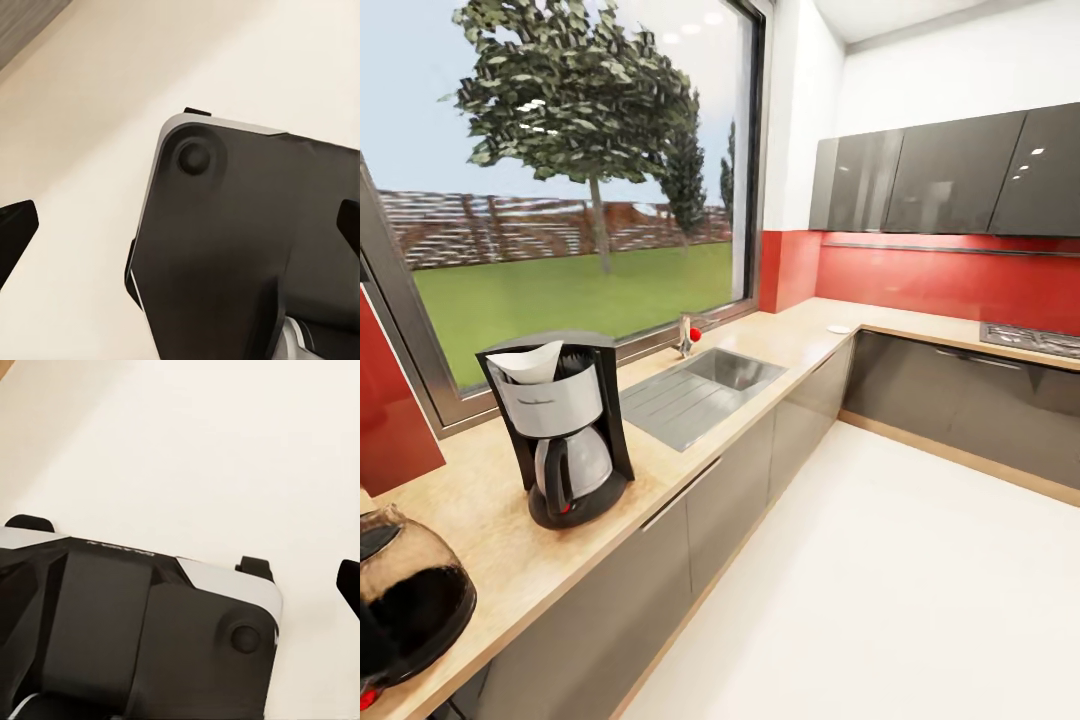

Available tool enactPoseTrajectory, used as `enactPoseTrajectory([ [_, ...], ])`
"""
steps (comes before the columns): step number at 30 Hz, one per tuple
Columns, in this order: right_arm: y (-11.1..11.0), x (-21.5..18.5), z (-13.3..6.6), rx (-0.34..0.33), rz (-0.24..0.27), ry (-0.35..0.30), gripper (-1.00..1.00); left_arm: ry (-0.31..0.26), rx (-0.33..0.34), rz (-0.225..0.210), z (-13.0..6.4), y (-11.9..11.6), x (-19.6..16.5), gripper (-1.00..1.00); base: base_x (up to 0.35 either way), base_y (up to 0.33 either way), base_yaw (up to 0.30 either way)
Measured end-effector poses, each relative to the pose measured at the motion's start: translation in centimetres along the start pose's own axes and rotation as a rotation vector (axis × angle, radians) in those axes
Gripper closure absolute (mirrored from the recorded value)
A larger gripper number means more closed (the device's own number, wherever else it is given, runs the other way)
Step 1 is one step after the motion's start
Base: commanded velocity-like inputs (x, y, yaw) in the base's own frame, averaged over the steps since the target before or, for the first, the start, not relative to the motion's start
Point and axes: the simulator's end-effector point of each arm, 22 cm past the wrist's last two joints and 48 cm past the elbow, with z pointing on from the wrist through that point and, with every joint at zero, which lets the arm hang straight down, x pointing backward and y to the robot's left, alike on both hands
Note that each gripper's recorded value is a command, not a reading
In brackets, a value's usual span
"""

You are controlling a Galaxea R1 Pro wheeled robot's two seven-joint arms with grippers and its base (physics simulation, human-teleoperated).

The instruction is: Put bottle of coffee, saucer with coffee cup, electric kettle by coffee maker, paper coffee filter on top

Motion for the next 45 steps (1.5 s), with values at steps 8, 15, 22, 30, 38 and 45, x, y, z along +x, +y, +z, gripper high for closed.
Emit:
enactPoseTrajectory([
  [8, 0.4, 0.4, 0.0, -0.012, -0.003, 0.009, -1.0, 0.001, 0.0, 0.0, 0.0, 0.0, 0.0, -1.0, 0.0, 0.0, -0.136],
  [15, 1.9, 1.9, 0.0, -0.046, -0.001, 0.039, -1.0, -0.002, 0.0, 0.0, 0.0, 0.0, -0.1, -1.0, 0.0, 0.0, -0.258],
  [22, 3.5, -1.3, -0.1, -0.067, -0.014, -0.039, -1.0, -0.004, 0.001, 0.0, 0.0, 0.0, -0.2, -1.0, 0.0, 0.0, -0.262],
  [30, -1.8, -3.9, -0.4, 0.1, 0.016, -0.108, -1.0, -0.006, 0.001, -0.001, 0.0, -0.1, -0.2, -1.0, 0.0, 0.0, -0.262],
  [38, -1.8, -2.6, -0.2, 0.127, -0.075, -0.08, -1.0, -0.009, 0.002, -0.001, 0.0, -0.1, -0.3, -1.0, 0.0, 0.0, -0.262],
  [45, -2.4, -2.8, -0.3, 0.136, 0.021, -0.093, -1.0, -0.009, 0.002, -0.001, 0.0, -0.1, -0.3, -1.0, 0.0, 0.0, -0.262],
])
